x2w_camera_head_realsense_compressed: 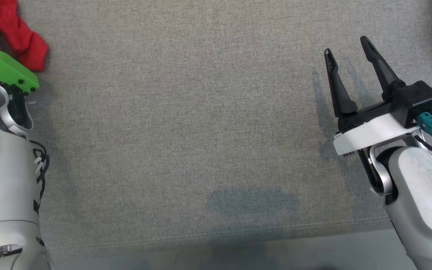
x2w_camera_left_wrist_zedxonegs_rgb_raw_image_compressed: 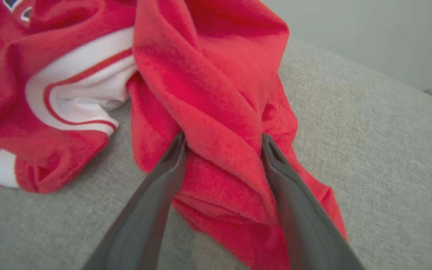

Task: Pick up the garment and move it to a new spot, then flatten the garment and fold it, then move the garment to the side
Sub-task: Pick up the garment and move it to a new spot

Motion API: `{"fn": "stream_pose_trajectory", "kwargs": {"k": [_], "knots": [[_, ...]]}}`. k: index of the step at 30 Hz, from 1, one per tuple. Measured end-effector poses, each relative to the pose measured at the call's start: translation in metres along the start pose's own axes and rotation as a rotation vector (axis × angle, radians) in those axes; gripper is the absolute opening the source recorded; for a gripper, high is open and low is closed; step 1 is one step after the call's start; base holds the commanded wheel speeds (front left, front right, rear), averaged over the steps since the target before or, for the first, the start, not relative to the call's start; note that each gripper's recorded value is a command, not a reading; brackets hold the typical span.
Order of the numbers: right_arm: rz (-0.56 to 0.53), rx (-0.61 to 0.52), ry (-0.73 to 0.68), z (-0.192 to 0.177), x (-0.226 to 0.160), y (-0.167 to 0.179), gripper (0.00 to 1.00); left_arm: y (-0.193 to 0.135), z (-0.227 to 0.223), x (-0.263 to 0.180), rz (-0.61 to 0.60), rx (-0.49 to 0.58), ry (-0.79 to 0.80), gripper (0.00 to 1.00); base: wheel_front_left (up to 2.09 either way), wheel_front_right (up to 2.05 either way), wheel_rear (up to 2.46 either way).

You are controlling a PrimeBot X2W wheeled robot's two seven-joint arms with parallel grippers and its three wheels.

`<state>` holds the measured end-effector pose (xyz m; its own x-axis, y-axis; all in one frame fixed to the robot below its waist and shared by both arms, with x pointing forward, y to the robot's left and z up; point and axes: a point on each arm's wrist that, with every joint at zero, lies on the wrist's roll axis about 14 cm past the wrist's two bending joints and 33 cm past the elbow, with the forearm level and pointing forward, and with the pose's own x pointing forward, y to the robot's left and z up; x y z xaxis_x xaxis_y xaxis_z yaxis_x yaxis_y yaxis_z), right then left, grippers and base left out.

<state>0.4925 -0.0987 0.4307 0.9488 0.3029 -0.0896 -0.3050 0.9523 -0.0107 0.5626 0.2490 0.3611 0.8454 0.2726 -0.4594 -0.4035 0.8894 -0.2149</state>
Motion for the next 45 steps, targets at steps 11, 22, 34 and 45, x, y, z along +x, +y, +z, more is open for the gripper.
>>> {"fn": "stream_pose_trajectory", "kwargs": {"k": [11, 22, 34, 45], "knots": [[-0.004, 0.008, -0.047, 0.013, -0.003, 0.004, 1.00, -0.035, 0.049, -0.012, -0.098, 0.059, -0.184, 0.00, 0.00, 0.00, 0.00], [-0.019, 0.030, -0.104, 0.038, -0.014, 0.011, 1.00, -0.096, 0.114, -0.062, -0.342, 0.030, -0.409, 0.00, 0.00, 0.00, 0.00], [-0.062, 0.053, -0.118, 0.056, -0.054, 0.013, 1.00, -0.168, 0.188, -0.154, -0.631, 0.027, -0.625, 0.00, 0.00, 0.00, 0.00], [-0.093, 0.057, -0.170, 0.079, -0.093, 0.012, 1.00, -0.259, 0.209, -0.245, -0.957, -0.035, -0.694, 0.00, 0.00, 0.00, 0.00]]}}
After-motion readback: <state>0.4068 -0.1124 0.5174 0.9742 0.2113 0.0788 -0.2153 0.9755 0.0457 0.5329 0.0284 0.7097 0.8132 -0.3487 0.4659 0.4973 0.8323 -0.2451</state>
